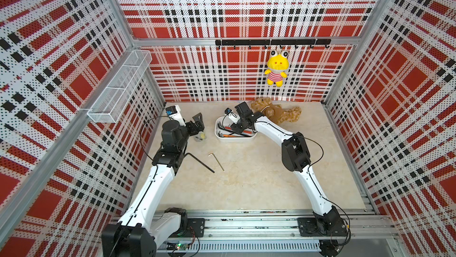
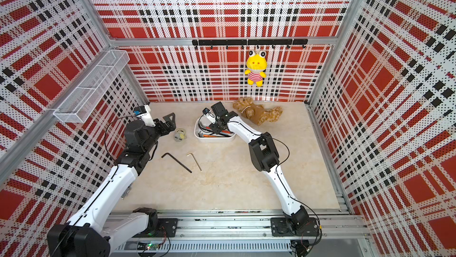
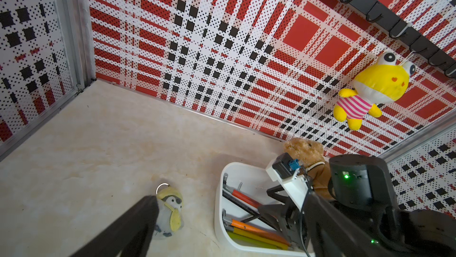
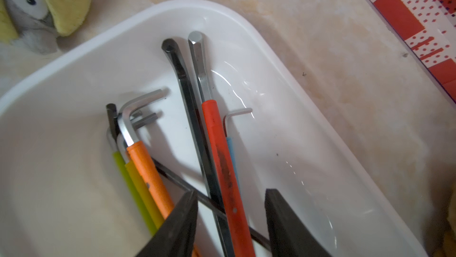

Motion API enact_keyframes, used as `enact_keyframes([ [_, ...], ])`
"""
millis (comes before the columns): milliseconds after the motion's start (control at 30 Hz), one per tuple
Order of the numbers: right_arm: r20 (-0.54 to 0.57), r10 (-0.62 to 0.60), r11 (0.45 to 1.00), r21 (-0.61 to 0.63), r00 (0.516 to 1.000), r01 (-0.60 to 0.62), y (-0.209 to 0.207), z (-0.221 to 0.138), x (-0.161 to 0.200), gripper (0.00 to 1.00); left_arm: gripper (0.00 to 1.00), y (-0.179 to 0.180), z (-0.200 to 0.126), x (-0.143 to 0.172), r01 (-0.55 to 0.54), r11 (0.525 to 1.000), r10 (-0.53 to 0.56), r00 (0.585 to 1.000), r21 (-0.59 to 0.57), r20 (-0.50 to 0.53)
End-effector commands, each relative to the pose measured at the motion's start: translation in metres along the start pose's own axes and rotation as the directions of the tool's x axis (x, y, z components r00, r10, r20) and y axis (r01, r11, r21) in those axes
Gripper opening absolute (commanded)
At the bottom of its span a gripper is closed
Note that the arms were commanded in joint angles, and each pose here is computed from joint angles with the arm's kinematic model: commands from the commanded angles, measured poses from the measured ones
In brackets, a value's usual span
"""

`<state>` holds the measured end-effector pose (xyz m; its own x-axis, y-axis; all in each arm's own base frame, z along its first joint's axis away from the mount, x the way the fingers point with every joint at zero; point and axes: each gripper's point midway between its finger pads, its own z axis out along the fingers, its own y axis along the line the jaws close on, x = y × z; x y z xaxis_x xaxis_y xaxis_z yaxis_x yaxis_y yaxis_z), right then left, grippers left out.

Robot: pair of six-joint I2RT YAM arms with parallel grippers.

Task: Put the hex key on the desktop into the storage box
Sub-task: Place the Allen key in the storage box, then pick up the Allen key from the center of the board.

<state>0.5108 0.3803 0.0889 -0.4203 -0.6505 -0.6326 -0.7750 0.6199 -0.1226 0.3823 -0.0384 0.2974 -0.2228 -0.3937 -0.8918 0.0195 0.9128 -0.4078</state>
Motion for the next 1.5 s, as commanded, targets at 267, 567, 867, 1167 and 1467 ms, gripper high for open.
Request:
enact_keyframes([
  [267,0.115,0.179,0.979,-0.119,0.977,-0.166,0.068,-0.091,-0.039,0.62,0.99,0.0,0.003,-0.002,0.01,1.0,-0.01,1.0,0.012,0.012],
  [567,-0.119,0.235,0.972,0.012,0.965,-0.235,0.131,-0.061,0.012,0.6,0.99,-0.001,0.003,-0.003,0.017,1.0,-0.018,1.0,0.021,0.016],
  [867,-0.231,0.282,0.957,0.001,0.931,-0.29,0.17,-0.04,0.038,0.59,0.99,-0.004,0.001,-0.006,0.021,0.999,-0.022,0.999,0.03,0.024],
  [1167,-0.259,0.264,0.96,-0.017,0.929,-0.278,0.198,-0.025,0.04,0.57,0.99,-0.003,0.0,-0.007,0.017,0.999,-0.018,0.999,0.027,0.031],
  [1467,-0.285,0.259,0.961,-0.016,0.923,-0.275,0.213,-0.014,0.052,0.55,0.99,-0.003,0.0,-0.006,0.017,1.0,-0.018,0.999,0.027,0.028],
])
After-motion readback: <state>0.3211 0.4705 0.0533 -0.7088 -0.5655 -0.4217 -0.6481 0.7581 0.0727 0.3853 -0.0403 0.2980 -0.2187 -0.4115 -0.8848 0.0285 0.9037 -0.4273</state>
